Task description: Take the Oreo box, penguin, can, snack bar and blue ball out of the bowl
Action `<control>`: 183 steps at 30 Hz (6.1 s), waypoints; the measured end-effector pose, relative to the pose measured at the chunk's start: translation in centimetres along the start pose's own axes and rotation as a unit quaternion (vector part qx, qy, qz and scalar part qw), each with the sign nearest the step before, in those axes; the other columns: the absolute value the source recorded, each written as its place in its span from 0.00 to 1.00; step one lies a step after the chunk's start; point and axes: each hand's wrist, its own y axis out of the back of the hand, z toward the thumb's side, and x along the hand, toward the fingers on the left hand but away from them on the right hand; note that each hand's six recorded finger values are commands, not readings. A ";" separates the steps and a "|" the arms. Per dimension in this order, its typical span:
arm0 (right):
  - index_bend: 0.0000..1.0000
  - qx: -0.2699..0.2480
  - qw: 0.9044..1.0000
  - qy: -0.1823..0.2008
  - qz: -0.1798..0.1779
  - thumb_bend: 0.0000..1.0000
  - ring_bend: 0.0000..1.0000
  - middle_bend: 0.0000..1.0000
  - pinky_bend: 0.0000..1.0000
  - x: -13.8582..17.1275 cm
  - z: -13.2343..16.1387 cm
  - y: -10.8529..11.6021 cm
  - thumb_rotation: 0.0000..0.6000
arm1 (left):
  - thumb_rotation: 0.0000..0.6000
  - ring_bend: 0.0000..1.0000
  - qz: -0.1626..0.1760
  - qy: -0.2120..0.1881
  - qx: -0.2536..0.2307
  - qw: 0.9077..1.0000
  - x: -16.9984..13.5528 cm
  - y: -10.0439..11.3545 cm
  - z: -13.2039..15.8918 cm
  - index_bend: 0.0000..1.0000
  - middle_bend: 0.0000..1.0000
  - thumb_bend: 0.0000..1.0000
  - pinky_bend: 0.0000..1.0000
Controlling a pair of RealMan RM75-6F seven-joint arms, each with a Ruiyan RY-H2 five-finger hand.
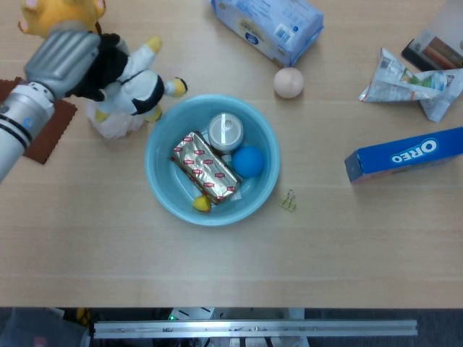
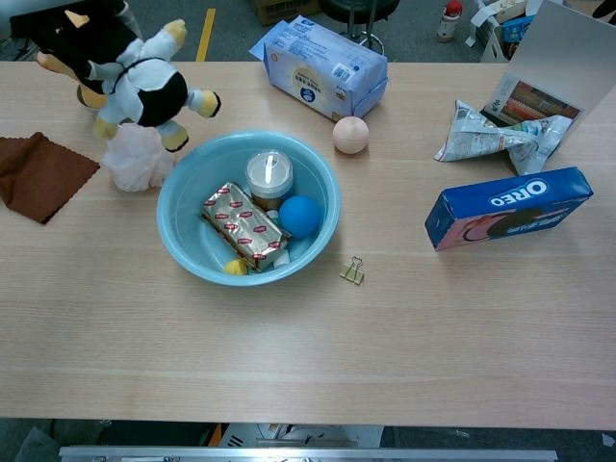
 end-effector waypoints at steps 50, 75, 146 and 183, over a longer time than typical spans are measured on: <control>0.13 0.122 0.982 0.134 0.052 0.16 0.21 0.29 0.44 -4.8 10.2 -5.2 1.00 | 1.00 0.01 0.047 0.052 0.083 0.994 -11.8 -1.0 -5.7 0.09 0.06 0.37 0.22; 0.13 0.259 0.945 0.175 0.095 0.15 0.22 0.29 0.44 -14.6 26.4 -16.8 1.00 | 1.00 0.01 0.046 0.032 0.072 0.996 -15.3 -1.8 -4.5 0.09 0.06 0.37 0.22; 0.48 0.366 0.912 0.177 0.051 0.30 0.39 0.55 0.56 -17.3 31.9 -22.6 1.00 | 1.00 0.01 0.040 0.050 0.045 0.997 -16.0 -1.9 -7.2 0.09 0.06 0.37 0.22; 0.48 0.255 0.962 0.091 0.032 0.30 0.40 0.55 0.56 -12.0 15.7 -6.9 1.00 | 1.00 0.01 0.048 0.041 0.045 0.997 -15.9 -1.4 -6.8 0.09 0.06 0.37 0.22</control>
